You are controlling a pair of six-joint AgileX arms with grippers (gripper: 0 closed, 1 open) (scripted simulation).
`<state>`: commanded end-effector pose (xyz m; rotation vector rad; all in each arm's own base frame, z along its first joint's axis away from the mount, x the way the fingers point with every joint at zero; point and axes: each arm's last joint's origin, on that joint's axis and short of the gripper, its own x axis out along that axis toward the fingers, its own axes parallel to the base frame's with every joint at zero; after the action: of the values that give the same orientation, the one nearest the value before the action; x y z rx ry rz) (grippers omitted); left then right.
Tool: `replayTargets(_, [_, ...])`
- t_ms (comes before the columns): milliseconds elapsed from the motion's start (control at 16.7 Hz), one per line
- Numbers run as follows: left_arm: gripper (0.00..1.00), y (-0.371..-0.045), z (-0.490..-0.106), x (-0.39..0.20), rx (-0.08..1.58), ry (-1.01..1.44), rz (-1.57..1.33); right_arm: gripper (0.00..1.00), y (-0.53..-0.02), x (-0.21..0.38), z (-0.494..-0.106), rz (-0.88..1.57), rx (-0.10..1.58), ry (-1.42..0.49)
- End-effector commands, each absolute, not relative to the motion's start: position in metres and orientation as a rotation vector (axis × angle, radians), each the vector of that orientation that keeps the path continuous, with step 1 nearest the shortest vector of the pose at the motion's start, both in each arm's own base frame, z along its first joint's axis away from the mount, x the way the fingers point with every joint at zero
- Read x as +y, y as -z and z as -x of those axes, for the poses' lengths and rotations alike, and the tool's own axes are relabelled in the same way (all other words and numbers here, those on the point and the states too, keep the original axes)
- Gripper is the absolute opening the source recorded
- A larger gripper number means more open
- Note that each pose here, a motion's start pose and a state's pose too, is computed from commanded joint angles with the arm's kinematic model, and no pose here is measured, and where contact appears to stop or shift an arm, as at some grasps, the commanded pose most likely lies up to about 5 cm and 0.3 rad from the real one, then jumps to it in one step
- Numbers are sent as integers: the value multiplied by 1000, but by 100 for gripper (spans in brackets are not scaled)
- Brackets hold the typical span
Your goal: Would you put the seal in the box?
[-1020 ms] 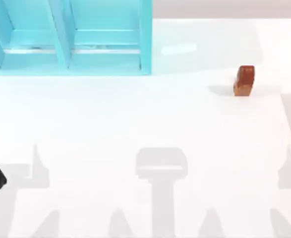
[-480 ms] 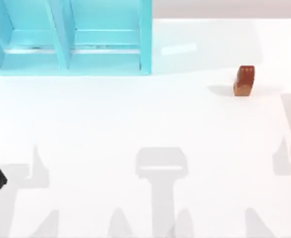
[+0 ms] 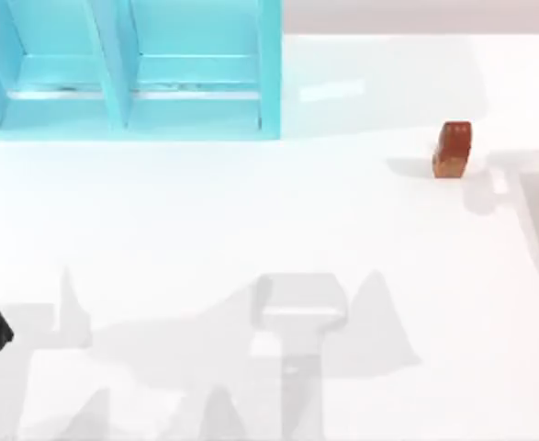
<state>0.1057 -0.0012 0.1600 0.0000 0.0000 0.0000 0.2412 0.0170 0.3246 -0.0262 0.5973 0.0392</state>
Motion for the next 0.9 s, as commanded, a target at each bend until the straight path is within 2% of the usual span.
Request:
replayTargets(240, [100, -160, -106, -1, 0, 0, 0, 100, -321, 36, -337, 33, 877, -47])
replayTargets(420, [100, -160, -106, -1, 0, 0, 0, 100, -300, 52, -393, 36, 1059, -46])
replayTargets(660, [100, -160, -106, -1, 0, 0, 0, 100, -264, 75, -444, 32, 1254, -33])
replayTargets(900, [100, -160, -106, -1, 0, 0, 0, 100, -234, 95, -471, 19, 1388, -13])
